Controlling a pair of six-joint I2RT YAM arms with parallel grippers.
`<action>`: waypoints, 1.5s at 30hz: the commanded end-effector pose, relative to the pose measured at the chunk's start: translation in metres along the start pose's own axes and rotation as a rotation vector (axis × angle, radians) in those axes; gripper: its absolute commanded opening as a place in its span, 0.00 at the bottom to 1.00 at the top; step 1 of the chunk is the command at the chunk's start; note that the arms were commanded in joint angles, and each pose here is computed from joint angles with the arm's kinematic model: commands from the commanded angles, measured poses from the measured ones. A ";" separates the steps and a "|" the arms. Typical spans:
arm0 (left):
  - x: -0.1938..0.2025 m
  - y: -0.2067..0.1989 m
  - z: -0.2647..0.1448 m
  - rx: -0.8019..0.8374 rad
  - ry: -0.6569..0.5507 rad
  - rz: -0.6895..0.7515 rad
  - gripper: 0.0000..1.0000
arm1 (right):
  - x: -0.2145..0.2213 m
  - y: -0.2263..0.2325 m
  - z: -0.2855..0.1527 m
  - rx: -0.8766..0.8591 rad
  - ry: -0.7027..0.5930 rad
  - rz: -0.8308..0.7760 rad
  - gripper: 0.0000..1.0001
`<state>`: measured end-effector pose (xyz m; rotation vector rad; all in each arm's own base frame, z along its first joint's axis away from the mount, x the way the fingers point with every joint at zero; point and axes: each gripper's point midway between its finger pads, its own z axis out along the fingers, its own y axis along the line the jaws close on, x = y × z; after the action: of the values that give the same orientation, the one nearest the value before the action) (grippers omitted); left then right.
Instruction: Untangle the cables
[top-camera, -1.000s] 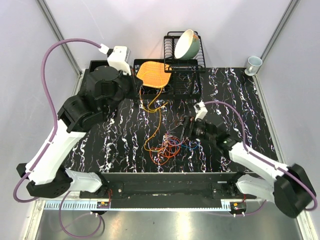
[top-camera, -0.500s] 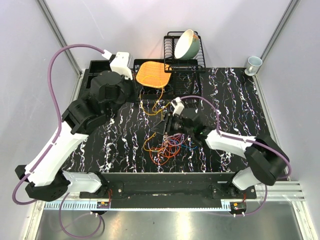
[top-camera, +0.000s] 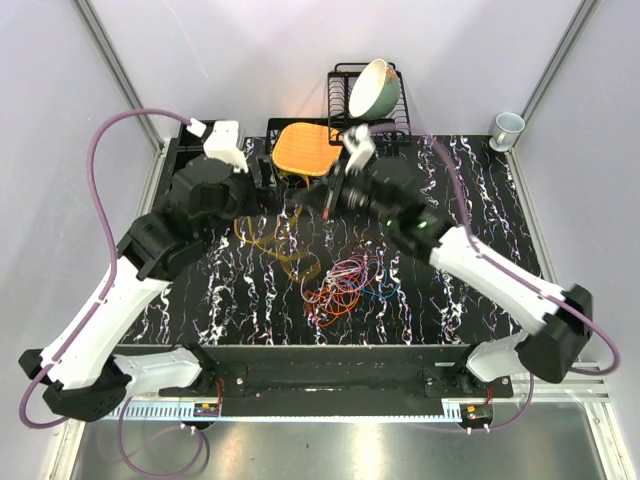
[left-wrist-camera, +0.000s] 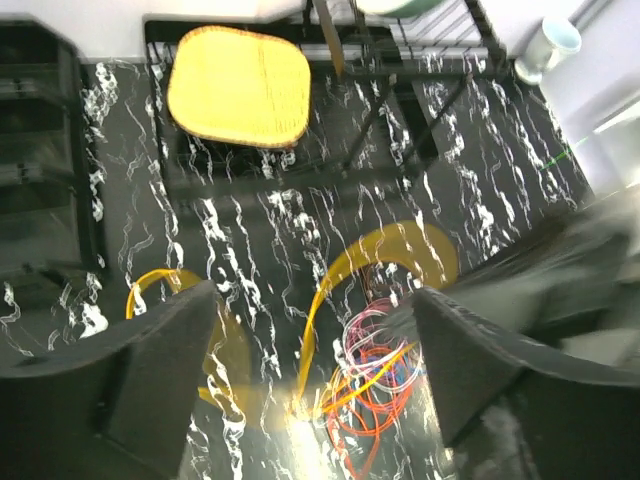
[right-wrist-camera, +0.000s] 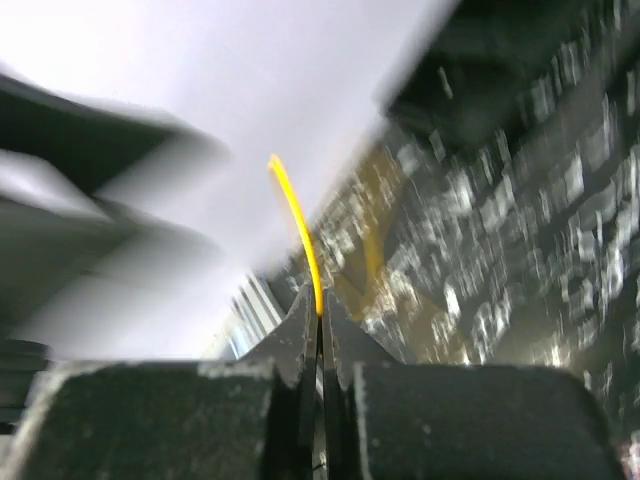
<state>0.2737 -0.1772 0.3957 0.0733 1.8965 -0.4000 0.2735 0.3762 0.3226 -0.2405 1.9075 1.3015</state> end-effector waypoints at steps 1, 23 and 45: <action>-0.008 -0.010 -0.019 0.107 -0.062 -0.041 0.89 | -0.086 0.081 -0.048 -0.074 -0.170 -0.180 0.00; 0.018 -0.053 -0.060 0.525 -0.147 0.064 0.99 | -0.116 0.104 -0.069 -0.064 -0.227 -0.271 0.00; -0.017 -0.088 -0.049 0.629 -0.251 0.149 0.88 | -0.105 0.106 -0.075 -0.096 -0.193 -0.288 0.00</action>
<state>0.2180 -0.2315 0.4134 0.5035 1.5754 -0.8028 0.2623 0.3398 0.4624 -0.3734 1.6552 1.1542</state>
